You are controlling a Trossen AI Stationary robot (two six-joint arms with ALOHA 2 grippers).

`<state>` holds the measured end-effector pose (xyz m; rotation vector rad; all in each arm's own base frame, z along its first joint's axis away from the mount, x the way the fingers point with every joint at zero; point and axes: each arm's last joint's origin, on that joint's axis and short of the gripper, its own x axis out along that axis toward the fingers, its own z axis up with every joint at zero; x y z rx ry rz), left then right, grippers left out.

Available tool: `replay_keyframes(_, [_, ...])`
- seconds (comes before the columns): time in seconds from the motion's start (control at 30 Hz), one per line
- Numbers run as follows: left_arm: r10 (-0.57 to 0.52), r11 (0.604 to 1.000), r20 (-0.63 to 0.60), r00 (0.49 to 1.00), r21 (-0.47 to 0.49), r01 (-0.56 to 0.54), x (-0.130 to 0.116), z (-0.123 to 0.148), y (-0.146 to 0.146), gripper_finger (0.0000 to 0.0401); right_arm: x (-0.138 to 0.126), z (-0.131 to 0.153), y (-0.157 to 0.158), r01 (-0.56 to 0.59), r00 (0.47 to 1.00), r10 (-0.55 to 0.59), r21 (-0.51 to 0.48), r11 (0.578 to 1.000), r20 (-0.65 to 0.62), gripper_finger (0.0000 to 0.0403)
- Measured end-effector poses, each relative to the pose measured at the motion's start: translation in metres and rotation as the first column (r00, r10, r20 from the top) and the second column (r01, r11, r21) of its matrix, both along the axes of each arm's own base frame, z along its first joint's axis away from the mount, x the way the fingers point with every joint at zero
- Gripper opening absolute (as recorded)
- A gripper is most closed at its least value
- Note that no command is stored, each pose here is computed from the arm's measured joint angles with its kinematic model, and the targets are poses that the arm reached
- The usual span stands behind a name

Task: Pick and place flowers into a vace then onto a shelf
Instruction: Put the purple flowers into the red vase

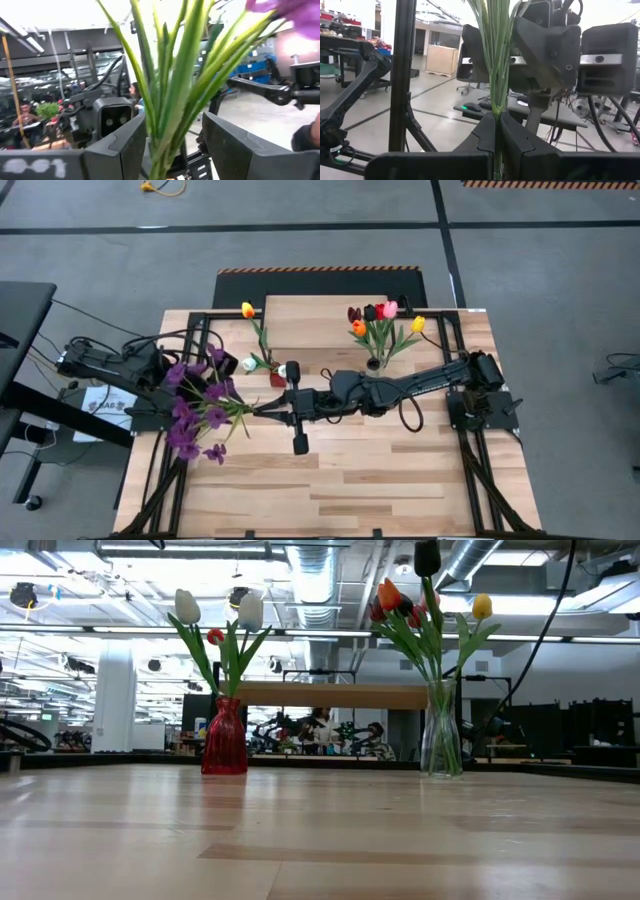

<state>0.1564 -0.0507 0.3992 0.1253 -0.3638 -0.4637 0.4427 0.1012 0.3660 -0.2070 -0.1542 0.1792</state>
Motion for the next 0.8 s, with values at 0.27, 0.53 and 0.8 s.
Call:
replay_keyframes(0.27, [0.059, 0.998, -0.022, 0.998, 0.03, -0.059, 0.012, -0.006, -0.002, 0.0157, 0.0, -0.001, 0.0, 0.0, 1.0, 0.0, -0.002, 1.0, -0.008, 0.0002])
replay_keyframes(0.53, [0.065, 0.996, 0.021, 0.998, 0.066, -0.067, 0.006, -0.003, -0.001, 0.0024, 0.0, -0.002, 0.0, 0.001, 1.0, -0.002, -0.006, 1.0, -0.026, 0.0002])
replay_keyframes(0.8, [0.092, 0.991, 0.034, 0.995, 0.097, -0.095, 0.002, -0.002, 0.001, 0.0005, 0.0, -0.004, 0.0, 0.052, 0.998, -0.054, -0.026, 0.998, -0.045, 0.0039])
